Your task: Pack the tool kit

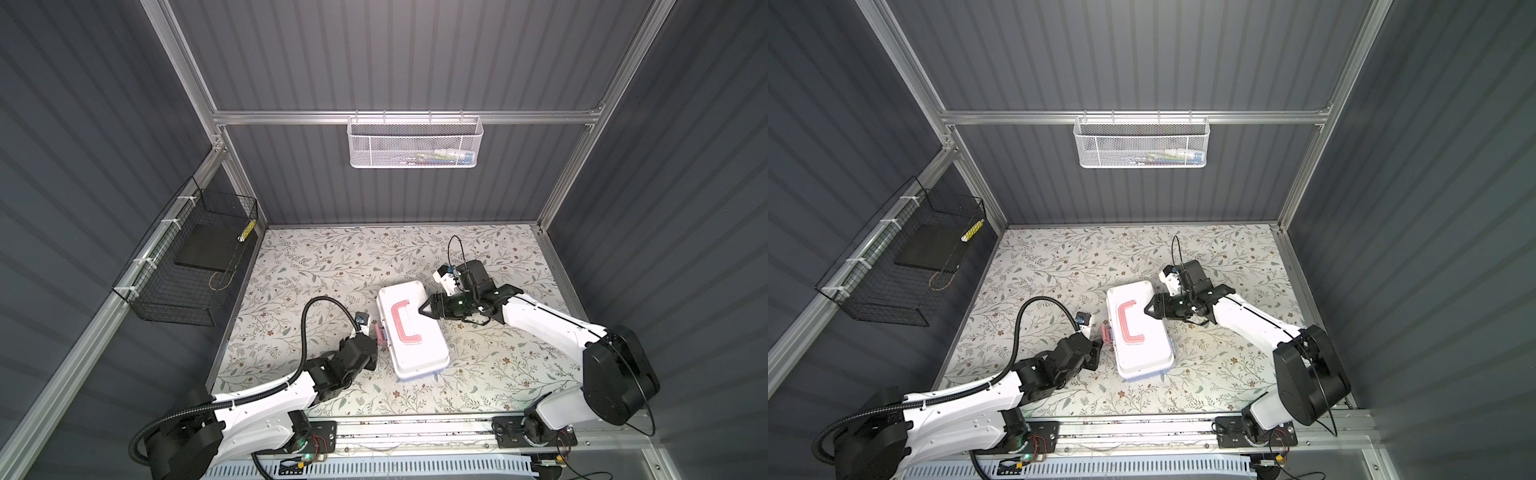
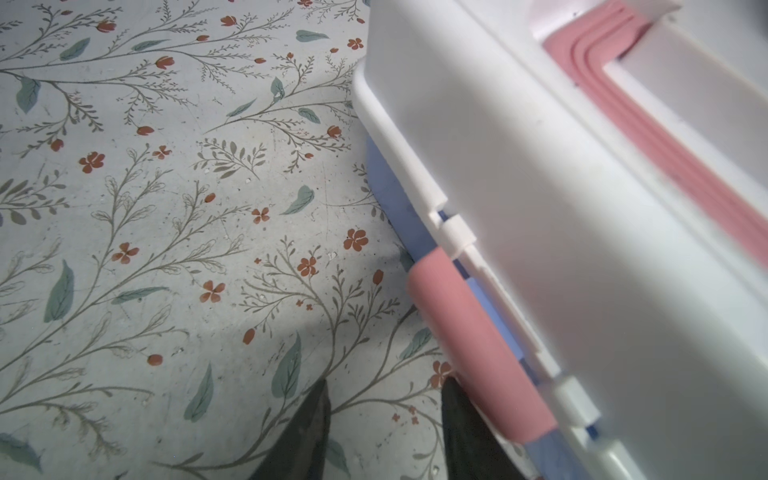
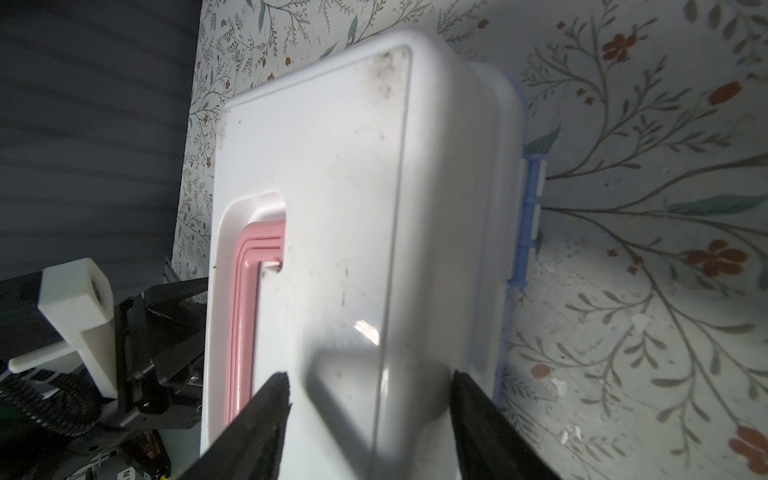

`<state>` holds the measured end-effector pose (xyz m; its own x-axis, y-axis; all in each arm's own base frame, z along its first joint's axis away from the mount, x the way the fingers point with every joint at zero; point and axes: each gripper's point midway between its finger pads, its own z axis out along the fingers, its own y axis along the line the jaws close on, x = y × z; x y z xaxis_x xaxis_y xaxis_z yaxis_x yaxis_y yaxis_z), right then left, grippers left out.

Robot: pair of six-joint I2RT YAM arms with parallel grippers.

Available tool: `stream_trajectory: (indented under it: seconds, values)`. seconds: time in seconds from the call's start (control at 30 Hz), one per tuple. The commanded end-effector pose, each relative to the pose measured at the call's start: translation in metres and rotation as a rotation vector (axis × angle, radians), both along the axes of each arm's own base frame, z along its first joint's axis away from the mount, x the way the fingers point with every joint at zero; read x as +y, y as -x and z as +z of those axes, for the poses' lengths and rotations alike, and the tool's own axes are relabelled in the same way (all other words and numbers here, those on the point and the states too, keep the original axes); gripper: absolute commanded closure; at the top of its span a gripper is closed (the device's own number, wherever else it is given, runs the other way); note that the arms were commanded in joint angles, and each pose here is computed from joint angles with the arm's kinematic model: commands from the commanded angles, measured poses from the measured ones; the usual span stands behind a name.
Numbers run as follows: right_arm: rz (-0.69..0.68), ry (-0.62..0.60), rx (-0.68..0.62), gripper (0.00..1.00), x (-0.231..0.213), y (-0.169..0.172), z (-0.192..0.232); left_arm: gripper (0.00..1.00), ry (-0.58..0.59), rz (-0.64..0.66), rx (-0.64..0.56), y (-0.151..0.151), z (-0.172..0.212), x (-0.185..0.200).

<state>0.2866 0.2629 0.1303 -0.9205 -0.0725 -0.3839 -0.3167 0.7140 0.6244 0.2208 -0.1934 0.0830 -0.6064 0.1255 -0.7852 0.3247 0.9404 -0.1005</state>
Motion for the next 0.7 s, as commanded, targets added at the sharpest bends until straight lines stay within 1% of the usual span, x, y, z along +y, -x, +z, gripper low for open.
stream_trajectory:
  seconds: [0.0,0.13,0.27,0.53,0.67]
  values:
    - [0.030,-0.049,0.000,0.36,0.012,-0.002,0.005,0.63,0.031,-0.002,0.008,0.002,0.009,0.000]
    - [0.038,-0.049,0.007,0.37,0.013,0.000,0.004,0.63,0.058,0.010,-0.024,0.001,0.016,0.003]
    - [0.038,-0.044,0.011,0.37,0.012,0.001,0.002,0.61,0.107,0.004,-0.055,-0.001,0.022,-0.002]
    - [0.037,-0.040,0.013,0.37,0.010,0.002,0.001,0.60,0.180,-0.017,-0.031,-0.003,0.026,-0.020]
    - [0.037,-0.041,0.011,0.37,0.010,0.004,0.003,0.58,0.228,0.008,-0.016,-0.004,0.028,-0.022]
